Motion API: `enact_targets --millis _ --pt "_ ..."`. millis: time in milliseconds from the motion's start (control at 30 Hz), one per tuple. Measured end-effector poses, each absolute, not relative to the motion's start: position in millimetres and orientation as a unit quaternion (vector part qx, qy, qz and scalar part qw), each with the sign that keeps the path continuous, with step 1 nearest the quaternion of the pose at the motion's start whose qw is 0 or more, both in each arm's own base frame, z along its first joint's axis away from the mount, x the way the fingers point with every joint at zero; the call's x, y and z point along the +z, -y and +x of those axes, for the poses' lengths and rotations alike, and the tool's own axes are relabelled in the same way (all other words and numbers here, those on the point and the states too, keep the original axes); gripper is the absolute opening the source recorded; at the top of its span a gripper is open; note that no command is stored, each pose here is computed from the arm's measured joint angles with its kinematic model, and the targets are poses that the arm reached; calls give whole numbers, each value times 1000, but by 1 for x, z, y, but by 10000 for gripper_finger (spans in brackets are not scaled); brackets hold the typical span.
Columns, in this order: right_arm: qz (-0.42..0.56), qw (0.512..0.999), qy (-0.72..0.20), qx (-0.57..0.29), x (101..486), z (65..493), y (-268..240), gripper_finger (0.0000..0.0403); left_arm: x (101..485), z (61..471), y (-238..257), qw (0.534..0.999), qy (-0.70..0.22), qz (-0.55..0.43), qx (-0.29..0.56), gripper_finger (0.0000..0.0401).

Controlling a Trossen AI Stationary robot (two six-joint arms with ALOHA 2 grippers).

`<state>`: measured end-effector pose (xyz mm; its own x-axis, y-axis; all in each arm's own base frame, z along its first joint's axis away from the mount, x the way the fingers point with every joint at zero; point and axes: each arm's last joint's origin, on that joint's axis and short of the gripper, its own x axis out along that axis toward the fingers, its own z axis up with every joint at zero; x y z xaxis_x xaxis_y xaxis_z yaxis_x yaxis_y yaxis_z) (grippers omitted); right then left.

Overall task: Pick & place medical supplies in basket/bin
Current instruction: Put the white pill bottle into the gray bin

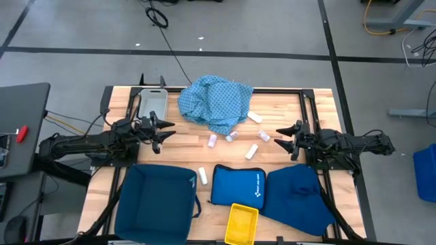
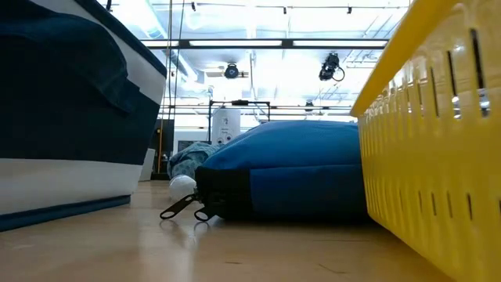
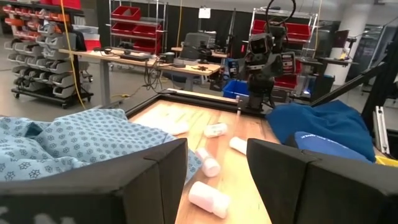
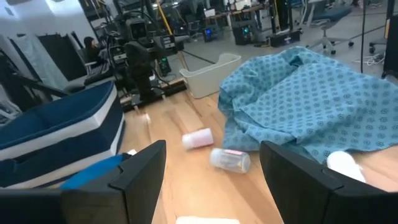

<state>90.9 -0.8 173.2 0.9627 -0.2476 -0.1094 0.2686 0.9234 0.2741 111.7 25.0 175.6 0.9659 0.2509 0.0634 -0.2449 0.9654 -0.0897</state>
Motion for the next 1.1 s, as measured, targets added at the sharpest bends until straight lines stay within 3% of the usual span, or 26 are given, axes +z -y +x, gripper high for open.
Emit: enact_targets --millis 400,600,767,1100 --pt "207 968 -80 -115 165 98 -2 270 180 112 -24 993 56 -2 108 170" --pt "166 966 -108 -166 159 104 0 270 176 115 -24 994 31 24 105 170" --pt "139 976 -112 -123 161 114 -3 270 174 117 -25 993 20 45 106 170" --pt "113 972 -141 -149 157 136 0 270 174 119 -25 991 18 76 106 170"
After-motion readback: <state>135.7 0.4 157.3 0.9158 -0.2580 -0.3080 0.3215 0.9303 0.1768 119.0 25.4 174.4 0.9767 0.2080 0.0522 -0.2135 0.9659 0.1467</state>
